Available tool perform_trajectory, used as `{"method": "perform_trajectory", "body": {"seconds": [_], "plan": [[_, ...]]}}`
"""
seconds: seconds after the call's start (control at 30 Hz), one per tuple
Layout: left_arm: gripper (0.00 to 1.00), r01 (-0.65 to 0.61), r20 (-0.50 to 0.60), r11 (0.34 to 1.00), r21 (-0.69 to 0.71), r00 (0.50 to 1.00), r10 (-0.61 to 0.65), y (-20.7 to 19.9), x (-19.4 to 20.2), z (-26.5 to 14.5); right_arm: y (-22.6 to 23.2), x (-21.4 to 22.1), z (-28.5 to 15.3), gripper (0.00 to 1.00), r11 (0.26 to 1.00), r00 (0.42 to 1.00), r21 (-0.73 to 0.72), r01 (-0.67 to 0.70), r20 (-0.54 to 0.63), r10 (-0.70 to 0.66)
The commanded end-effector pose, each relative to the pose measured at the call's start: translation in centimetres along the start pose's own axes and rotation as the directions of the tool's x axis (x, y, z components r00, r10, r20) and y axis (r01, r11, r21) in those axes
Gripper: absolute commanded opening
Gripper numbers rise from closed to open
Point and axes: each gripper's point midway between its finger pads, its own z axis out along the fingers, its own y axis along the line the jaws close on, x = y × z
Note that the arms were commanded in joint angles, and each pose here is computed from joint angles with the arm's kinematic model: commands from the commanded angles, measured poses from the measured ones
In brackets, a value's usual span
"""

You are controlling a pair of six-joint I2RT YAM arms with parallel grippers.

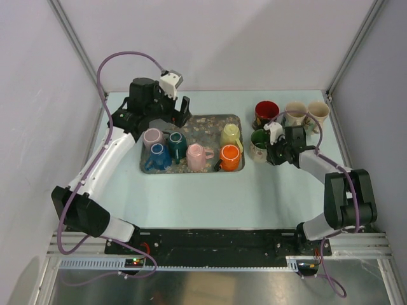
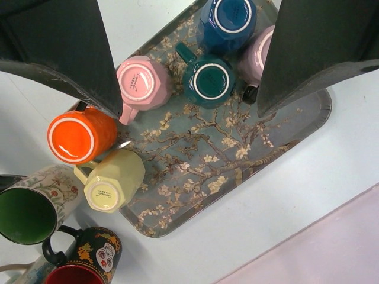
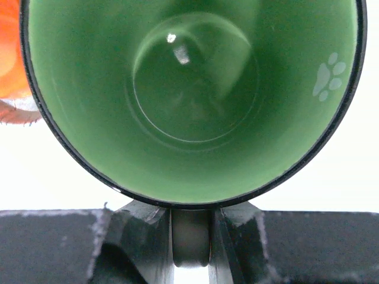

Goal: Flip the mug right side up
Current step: Place the cup at the center of the board, then turn over the cup on the tray.

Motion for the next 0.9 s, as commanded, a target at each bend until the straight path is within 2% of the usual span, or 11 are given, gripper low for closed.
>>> {"method": "perform_trajectory", "body": {"seconds": [0.0, 0.17, 0.23, 0.33, 0.47, 0.63, 0.7, 0.77, 0.87], "plan": [[0.99, -0.013, 0.045, 1.0, -0.015, 0.999, 0.014, 0.1, -1.0, -1.2, -1.5, -6.0, -0.3, 0.19, 0.998, 0.989, 0.051, 0.038, 0.142, -0.045], [1.0, -0.036, 0.037, 0.999, -0.037, 0.999, 0.037, 0.5, -0.5, -1.6, -0.3, -6.1, -3.0, 0.52, 1.0, 0.992, -0.002, 0.024, 0.125, -0.024], [1.0, -0.05, 0.032, 0.997, -0.05, 0.998, 0.052, 0.6, -0.2, -1.8, -0.2, -6.3, -5.0, 0.7, 1.0, 0.992, 0.004, 0.0, 0.124, -0.001], [1.0, -0.081, 0.023, 0.994, -0.068, 0.996, 0.083, 0.9, 0.5, -2.4, 0.1, -6.7, -7.8, 0.83, 1.0, 0.991, -0.001, -0.028, 0.128, 0.027], [1.0, -0.144, -0.005, 0.988, -0.052, 0.99, 0.144, 0.6, 2.1, -2.9, 2.0, -7.9, -10.0, 0.85, 0.999, 0.987, -0.04, 0.0, 0.159, 0.006], [1.0, -0.257, -0.018, 0.963, 0.085, 0.966, 0.259, -1.7, 5.0, -3.8, 8.2, -10.5, -9.8, 0.8, 0.966, 0.962, -0.183, 0.184, 0.237, -0.138], [1.0, -0.286, -0.024, 0.95, 0.124, 0.956, 0.291, -2.4, 6.3, -4.1, 11.2, -11.0, -9.3, 0.78, 0.912, 0.929, -0.259, 0.317, 0.277, -0.245], [1.0, -0.296, -0.045, 0.946, 0.133, 0.952, 0.304, -2.5, 7.7, -4.3, 13.7, -11.5, -8.6, 0.76, 0.831, 0.867, -0.3, 0.469, 0.338, -0.367], [1.0, -0.292, -0.081, 0.951, 0.105, 0.95, 0.301, -2.0, 8.9, -4.6, 16.8, -13.1, -7.3, 0.74, 0.718, 0.789, -0.365, 0.593, 0.441, -0.427]]}}
